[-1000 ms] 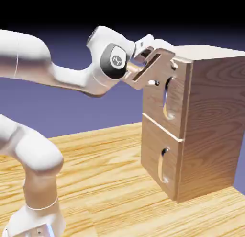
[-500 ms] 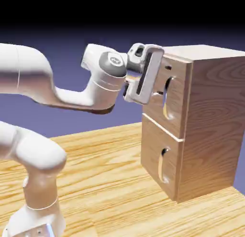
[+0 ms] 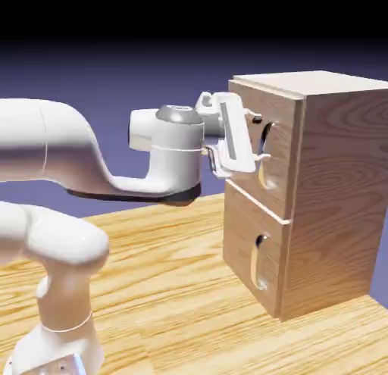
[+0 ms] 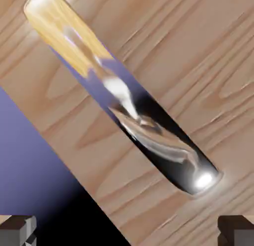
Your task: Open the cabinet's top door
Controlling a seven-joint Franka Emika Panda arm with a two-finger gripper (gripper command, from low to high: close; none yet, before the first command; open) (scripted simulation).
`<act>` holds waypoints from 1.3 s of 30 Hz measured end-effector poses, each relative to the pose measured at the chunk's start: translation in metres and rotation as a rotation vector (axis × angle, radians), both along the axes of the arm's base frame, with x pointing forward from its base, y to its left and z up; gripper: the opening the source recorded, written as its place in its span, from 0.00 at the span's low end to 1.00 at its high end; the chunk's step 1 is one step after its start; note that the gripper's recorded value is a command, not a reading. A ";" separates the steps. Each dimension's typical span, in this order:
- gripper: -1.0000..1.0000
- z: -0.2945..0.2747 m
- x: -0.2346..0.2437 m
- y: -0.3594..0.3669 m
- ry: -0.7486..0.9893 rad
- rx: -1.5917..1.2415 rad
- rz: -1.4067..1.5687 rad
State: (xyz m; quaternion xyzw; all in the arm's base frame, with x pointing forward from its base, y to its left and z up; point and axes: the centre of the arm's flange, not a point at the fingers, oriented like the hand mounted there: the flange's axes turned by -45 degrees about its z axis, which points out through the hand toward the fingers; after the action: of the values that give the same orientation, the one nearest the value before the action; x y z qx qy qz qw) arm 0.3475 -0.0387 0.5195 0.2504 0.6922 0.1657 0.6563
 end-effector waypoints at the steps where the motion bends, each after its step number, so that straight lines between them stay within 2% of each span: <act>1: 0.50 -0.003 0.000 -0.001 -0.011 -0.045 0.012; 11: 0.50 -0.060 -0.015 0.016 -0.080 -0.622 0.176; 13: 0.50 -0.067 -0.016 0.015 -0.071 -0.596 0.185; 17: 0.50 -0.067 0.025 0.018 -0.070 -0.594 0.186; 18: 0.00 -0.067 0.034 0.019 -0.071 -0.596 0.185; 32: 0.00 -0.066 0.011 0.031 -0.044 -0.593 0.090; 39: 0.00 -0.067 -0.020 0.055 -0.004 -0.604 -0.039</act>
State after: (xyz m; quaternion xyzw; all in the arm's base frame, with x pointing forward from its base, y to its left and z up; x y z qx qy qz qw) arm 0.3271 0.0159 0.4524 0.0570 0.7038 -0.0597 0.7056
